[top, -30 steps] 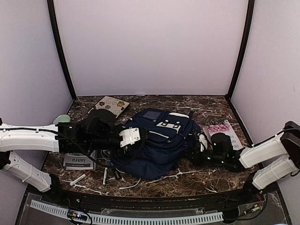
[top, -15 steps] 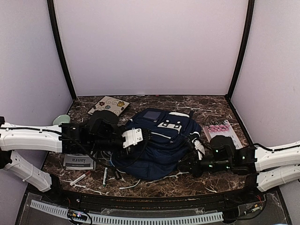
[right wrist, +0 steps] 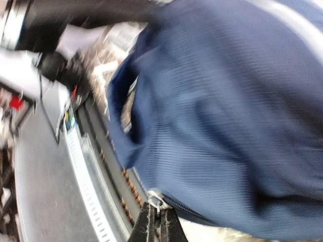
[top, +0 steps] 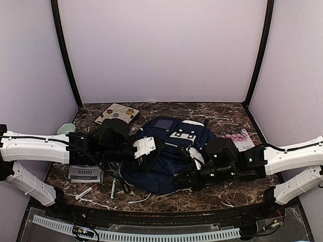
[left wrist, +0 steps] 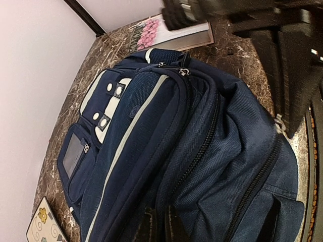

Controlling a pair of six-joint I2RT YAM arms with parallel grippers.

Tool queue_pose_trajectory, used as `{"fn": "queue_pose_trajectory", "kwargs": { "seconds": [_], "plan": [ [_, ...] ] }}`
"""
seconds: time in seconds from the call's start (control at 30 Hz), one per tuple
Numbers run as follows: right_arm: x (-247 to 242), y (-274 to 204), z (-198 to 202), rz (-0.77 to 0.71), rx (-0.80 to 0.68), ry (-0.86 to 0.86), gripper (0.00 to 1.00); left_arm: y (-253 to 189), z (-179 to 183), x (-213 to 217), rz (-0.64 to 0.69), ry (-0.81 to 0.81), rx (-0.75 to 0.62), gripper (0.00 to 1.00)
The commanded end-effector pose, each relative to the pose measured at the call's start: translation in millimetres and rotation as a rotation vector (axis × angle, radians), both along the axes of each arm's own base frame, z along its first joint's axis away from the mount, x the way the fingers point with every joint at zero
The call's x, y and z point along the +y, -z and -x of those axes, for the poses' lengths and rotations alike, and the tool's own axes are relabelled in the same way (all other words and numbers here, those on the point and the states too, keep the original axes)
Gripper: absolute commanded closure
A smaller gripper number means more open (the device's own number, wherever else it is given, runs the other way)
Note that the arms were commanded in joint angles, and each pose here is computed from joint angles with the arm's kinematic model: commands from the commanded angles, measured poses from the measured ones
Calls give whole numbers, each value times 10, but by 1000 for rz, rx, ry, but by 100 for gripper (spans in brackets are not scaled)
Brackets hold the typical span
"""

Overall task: Pack the student bag
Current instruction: Unzip the largest pocket of the student bag.

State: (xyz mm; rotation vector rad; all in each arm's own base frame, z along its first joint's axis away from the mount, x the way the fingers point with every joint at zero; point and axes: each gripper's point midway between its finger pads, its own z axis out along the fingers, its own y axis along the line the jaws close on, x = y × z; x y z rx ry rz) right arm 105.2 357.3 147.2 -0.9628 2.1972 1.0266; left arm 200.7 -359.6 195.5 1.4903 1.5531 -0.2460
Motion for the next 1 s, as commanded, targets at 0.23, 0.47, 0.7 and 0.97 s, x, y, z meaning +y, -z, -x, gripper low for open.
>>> {"fn": "queue_pose_trajectory", "kwargs": {
  "seconds": [0.23,0.47,0.7,0.97],
  "plan": [
    [-461,-444,-1624,-56,-85,389,100,-838,10,-355,393,-82,263,100],
    [-898,-444,-2227,48,-97,447,100,-942,-29,-1161,430,75,336,95],
    [-1217,-111,-1849,59,-2,415,100,-594,65,-983,255,106,308,37],
    [-1237,20,-1604,22,35,371,100,-828,-488,-1009,305,98,480,15]
  ]
}}
